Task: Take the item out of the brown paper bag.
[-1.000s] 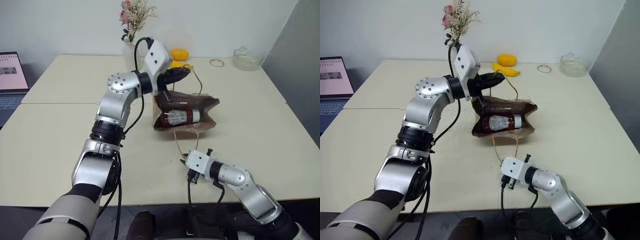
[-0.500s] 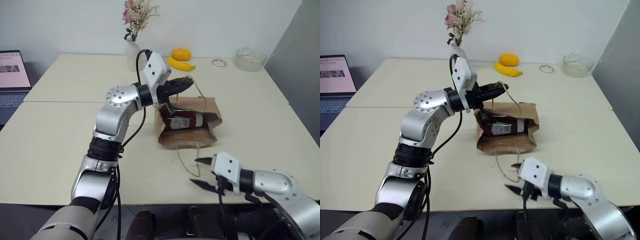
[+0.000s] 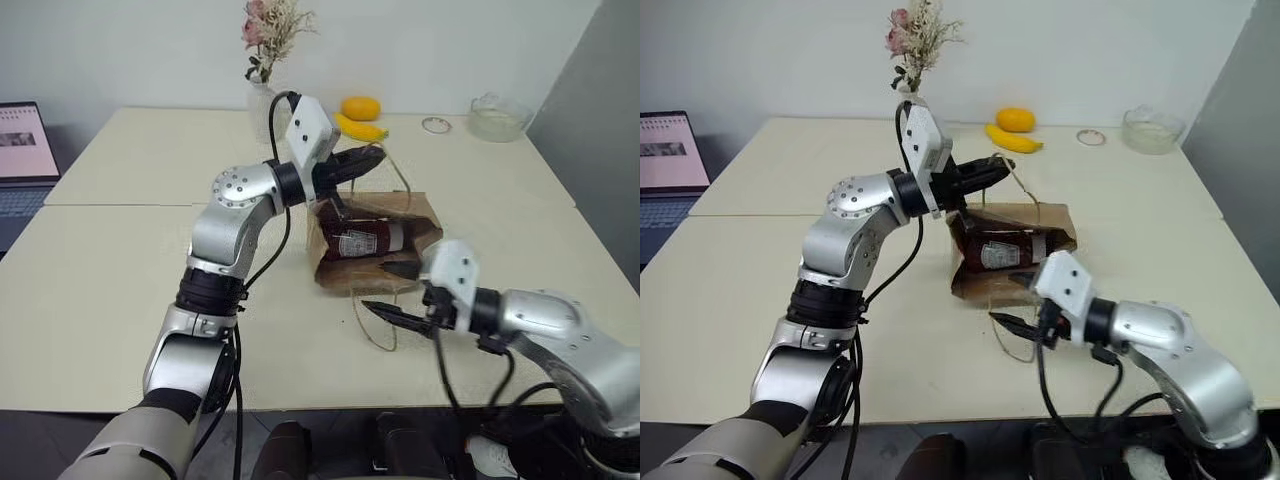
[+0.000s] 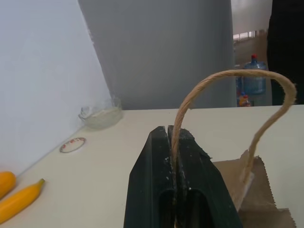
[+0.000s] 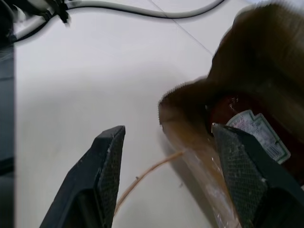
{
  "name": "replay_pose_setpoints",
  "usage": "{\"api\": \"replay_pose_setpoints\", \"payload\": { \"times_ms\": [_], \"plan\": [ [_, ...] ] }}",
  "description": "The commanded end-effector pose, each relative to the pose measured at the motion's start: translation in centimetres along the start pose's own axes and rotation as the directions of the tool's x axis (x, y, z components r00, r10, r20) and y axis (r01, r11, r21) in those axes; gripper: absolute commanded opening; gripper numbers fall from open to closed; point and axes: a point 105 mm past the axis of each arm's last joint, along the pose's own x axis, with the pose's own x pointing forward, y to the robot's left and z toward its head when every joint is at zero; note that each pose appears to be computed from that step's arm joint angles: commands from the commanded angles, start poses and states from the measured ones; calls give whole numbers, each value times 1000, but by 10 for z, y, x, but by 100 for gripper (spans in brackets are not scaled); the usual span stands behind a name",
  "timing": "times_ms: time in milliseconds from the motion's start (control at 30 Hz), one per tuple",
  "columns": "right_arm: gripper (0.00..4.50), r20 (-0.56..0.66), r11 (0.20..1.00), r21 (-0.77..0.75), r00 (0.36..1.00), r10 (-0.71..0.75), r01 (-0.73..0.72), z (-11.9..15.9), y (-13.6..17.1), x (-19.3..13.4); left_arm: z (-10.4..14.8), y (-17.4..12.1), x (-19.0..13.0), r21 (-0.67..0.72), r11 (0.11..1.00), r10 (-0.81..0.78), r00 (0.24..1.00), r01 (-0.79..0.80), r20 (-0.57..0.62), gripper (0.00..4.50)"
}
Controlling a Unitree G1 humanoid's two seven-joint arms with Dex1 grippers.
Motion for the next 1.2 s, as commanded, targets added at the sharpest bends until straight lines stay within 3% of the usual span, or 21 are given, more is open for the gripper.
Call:
{"api": "replay_pose_setpoints", "payload": {
  "times_ms": [33, 200, 433, 700, 933, 1200],
  "plan": [
    [321, 28, 993, -47, 994, -108, 109, 10, -19, 13, 17, 9, -2, 55, 998, 29, 999, -32, 43, 0],
    [446, 15, 979, -73, 981, -191, 191, 9, -33, 34, 12, 6, -4, 75, 997, 23, 999, -26, 30, 0],
    [446, -111, 932, -250, 949, -295, 261, -8, -54, 57, 14, 5, -3, 60, 998, 25, 999, -28, 38, 0],
    [446, -195, 817, -555, 931, -307, 153, -16, -60, 78, 13, 5, -3, 61, 998, 24, 999, -27, 40, 0],
    [446, -272, 732, -680, 915, -298, 36, -28, -63, 86, 15, 8, -7, 80, 996, 26, 999, -29, 34, 0],
    [446, -338, 628, -778, 858, -388, -22, -44, -87, 92, 15, 11, -11, 95, 995, 35, 999, -37, 26, 0]
  ]
}}
